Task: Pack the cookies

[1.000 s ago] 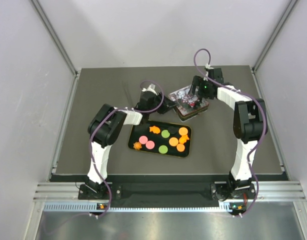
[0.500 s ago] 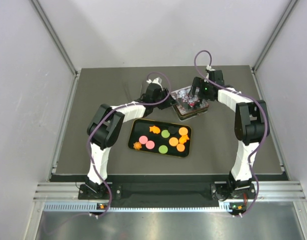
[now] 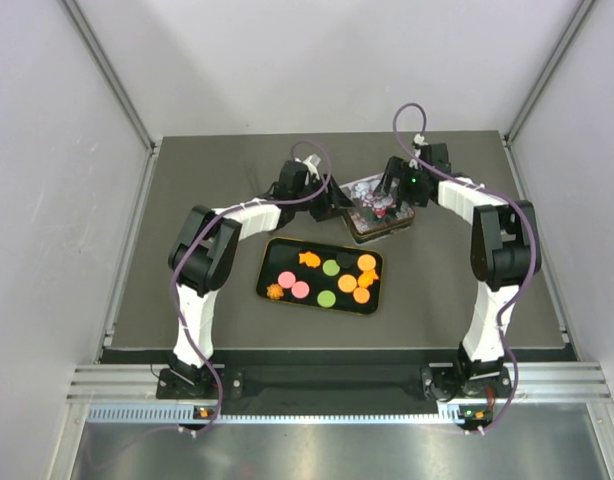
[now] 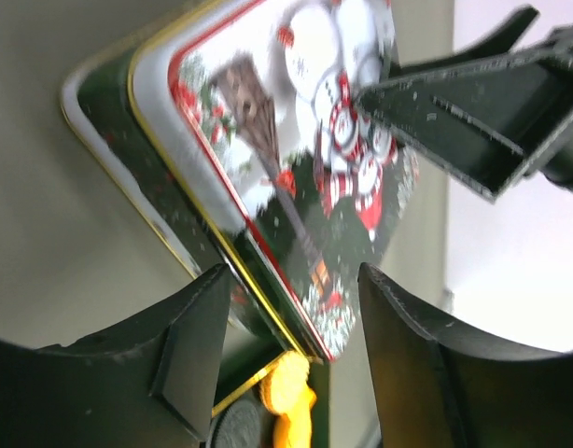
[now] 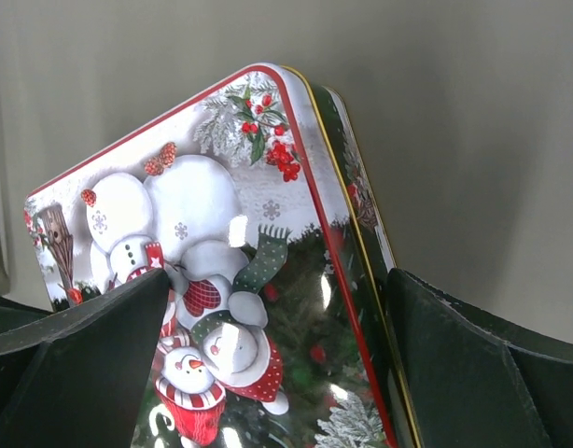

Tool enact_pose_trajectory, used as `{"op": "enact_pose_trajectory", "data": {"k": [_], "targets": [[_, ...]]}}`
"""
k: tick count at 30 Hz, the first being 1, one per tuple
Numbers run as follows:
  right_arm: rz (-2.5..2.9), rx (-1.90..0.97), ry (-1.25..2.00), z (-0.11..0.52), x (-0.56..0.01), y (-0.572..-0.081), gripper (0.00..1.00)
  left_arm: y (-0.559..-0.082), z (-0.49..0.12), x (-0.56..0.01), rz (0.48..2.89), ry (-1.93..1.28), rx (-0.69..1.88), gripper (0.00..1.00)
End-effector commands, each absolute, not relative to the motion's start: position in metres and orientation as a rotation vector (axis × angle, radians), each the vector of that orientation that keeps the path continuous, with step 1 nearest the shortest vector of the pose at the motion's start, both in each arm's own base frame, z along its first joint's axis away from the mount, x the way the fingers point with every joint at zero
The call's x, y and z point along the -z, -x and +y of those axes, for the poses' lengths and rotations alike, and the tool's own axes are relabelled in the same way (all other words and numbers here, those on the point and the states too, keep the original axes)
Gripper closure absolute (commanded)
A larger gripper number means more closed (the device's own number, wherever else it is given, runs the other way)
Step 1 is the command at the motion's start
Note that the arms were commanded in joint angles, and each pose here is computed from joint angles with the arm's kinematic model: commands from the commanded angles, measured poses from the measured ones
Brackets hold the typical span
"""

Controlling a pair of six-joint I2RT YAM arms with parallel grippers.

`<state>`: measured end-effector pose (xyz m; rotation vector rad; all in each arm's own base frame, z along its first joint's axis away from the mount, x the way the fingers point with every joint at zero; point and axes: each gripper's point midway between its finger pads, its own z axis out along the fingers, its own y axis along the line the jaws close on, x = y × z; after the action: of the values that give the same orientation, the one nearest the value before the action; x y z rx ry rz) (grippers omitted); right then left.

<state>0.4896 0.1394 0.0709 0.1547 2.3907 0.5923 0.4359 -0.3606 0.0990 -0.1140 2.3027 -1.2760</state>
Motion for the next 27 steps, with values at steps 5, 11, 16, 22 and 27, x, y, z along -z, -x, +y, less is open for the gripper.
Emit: {"op": "enact_pose_trajectory", "data": {"k": [5,11,16,22,27], "targets": [[2.364,-0.671,-0.161,0.136,-0.086,-0.486,0.0,-0.401,-0.367,-0.13,2.285,-0.01,1.491,0.34],[2.366,-0.676,-0.174,0.134,-0.082,-0.486,0.0,-0.391,-0.363,-0.121,2.32,-0.031,1.483,0.32],[2.365,-0.681,-0.172,0.135,-0.082,-0.486,0.0,-0.388,-0.365,-0.116,2.336,-0.027,1.495,0.32],[2.369,-0.687,-0.177,0.135,-0.078,-0.484,0.0,-0.385,-0.375,-0.11,2.345,-0.05,1.522,0.32],[2.371,-0.689,-0.179,0.135,-0.075,-0.483,0.0,-0.383,-0.382,-0.092,2.387,-0.06,1.533,0.32]]}}
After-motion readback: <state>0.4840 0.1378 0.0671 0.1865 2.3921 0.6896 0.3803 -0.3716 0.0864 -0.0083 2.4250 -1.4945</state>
